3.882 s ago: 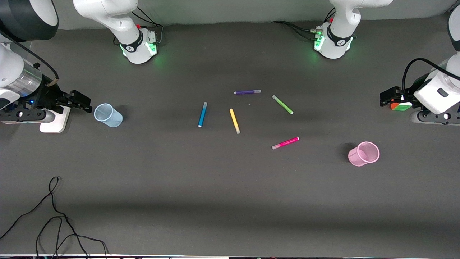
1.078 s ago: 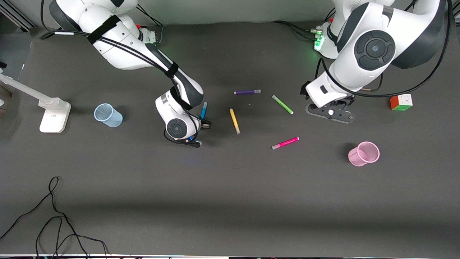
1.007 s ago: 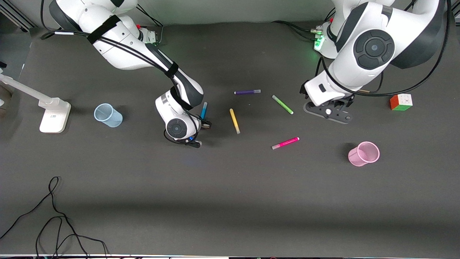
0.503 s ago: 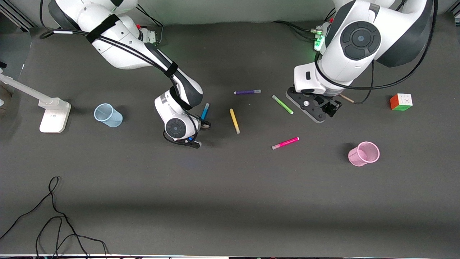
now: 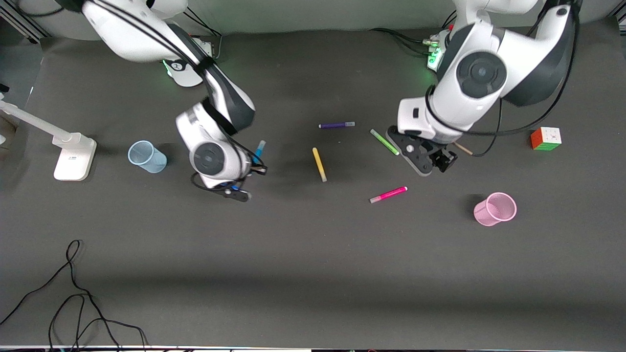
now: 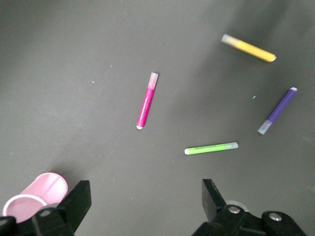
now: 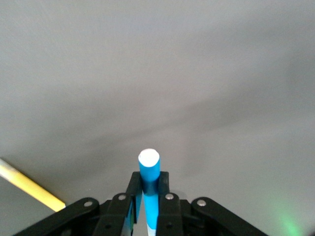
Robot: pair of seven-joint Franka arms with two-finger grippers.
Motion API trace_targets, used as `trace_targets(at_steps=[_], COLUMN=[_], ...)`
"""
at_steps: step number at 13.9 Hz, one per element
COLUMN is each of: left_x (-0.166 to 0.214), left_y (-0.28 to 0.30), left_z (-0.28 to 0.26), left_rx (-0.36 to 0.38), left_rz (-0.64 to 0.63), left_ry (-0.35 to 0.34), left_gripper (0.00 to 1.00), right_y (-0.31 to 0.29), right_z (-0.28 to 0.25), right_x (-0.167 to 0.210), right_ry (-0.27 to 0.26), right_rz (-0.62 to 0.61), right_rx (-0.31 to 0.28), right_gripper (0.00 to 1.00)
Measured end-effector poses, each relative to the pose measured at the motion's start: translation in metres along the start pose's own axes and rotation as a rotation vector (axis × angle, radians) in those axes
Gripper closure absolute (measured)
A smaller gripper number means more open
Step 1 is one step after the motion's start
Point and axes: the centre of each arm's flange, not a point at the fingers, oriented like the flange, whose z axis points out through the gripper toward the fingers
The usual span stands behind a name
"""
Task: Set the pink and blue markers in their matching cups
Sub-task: 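Grasp the blue marker with the right gripper while the left gripper reaches pink, then drop the blue marker into the blue cup while the left gripper grasps pink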
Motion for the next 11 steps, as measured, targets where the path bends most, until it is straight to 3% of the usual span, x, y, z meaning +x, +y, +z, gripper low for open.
trace_targets(at_steps=[4, 6, 9, 11], left_x=[-0.002, -0.002, -0.001, 0.003], left_y=[-0.005, -0.003, -0.005, -0.009], left_z=[0.080, 0.116, 0.162, 0.187], left_rx=[-0.005, -0.004, 0.005, 0.013], left_rz=[-0.002, 0.004, 0.016, 0.023], left_ry=[-0.004, -0.001, -0.004, 0.000], left_gripper=[0.00, 0.01, 0.00, 0.00], right_y=[0.088, 0.143, 0.220, 0.256], right_z=[-0.091, -0.118, -0.111, -0.090], right_x=[0.024, 0.035, 0.043, 0.035], right_ry=[0.141, 0.223, 0.354, 0.406], right_rz=[-0.063, -0.138, -0.219, -0.269], right_rx=[0.045, 0.011, -0.028, -0.062], right_gripper=[0.83, 0.83, 0.83, 0.83])
